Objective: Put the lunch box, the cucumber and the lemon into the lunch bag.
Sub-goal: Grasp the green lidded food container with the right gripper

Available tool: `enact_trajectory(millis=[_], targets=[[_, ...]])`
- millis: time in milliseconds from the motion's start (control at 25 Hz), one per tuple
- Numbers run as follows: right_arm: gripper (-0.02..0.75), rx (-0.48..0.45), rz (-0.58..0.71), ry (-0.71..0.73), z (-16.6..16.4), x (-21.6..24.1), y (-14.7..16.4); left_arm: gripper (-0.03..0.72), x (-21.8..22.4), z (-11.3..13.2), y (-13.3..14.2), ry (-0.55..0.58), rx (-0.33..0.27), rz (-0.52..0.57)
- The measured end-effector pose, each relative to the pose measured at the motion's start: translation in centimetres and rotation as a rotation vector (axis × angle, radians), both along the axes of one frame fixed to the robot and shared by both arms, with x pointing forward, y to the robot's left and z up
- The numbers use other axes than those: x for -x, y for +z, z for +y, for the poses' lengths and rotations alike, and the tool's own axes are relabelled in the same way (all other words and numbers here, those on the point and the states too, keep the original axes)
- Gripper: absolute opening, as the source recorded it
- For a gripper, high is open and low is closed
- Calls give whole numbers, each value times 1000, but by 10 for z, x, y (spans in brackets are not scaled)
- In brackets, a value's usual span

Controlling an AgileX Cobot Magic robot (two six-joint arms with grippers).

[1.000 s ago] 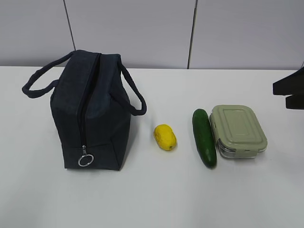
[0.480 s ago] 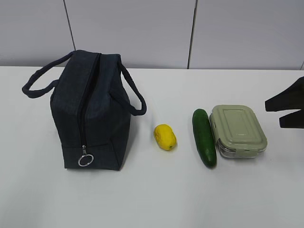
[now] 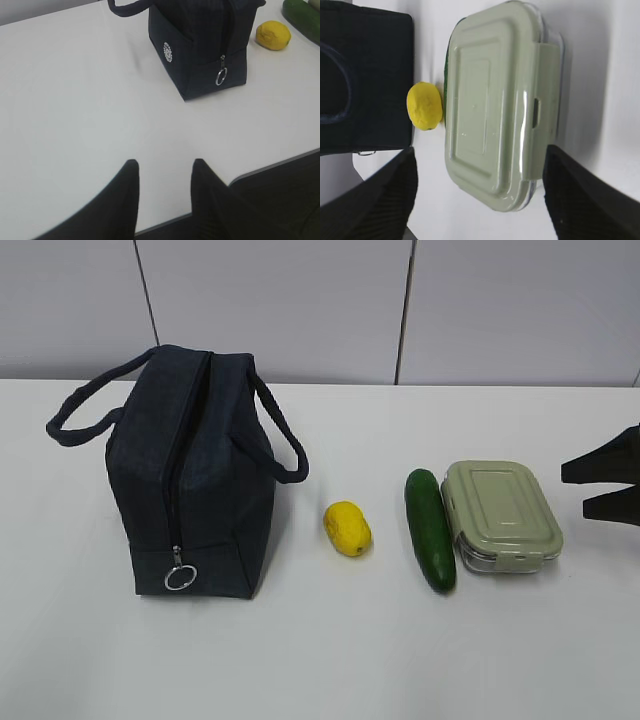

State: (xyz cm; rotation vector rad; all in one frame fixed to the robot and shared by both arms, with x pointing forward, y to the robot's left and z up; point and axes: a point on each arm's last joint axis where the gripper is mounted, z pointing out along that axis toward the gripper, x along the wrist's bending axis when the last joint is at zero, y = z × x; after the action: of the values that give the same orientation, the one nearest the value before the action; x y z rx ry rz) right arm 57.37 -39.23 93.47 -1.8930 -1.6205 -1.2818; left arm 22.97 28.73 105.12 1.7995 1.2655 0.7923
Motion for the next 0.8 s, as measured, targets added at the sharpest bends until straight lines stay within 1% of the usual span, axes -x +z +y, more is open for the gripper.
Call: enact_trajectory(millis=[320, 600, 800], targets=[[588, -22, -11, -7, -12, -14, -27, 237, 0, 0, 0, 0, 0, 0], [590, 6, -66, 8, -21, -31, -30, 237, 0, 0, 0, 0, 0, 0], [591, 2, -59, 17, -21, -37, -39, 237, 0, 0, 0, 0, 0, 0]])
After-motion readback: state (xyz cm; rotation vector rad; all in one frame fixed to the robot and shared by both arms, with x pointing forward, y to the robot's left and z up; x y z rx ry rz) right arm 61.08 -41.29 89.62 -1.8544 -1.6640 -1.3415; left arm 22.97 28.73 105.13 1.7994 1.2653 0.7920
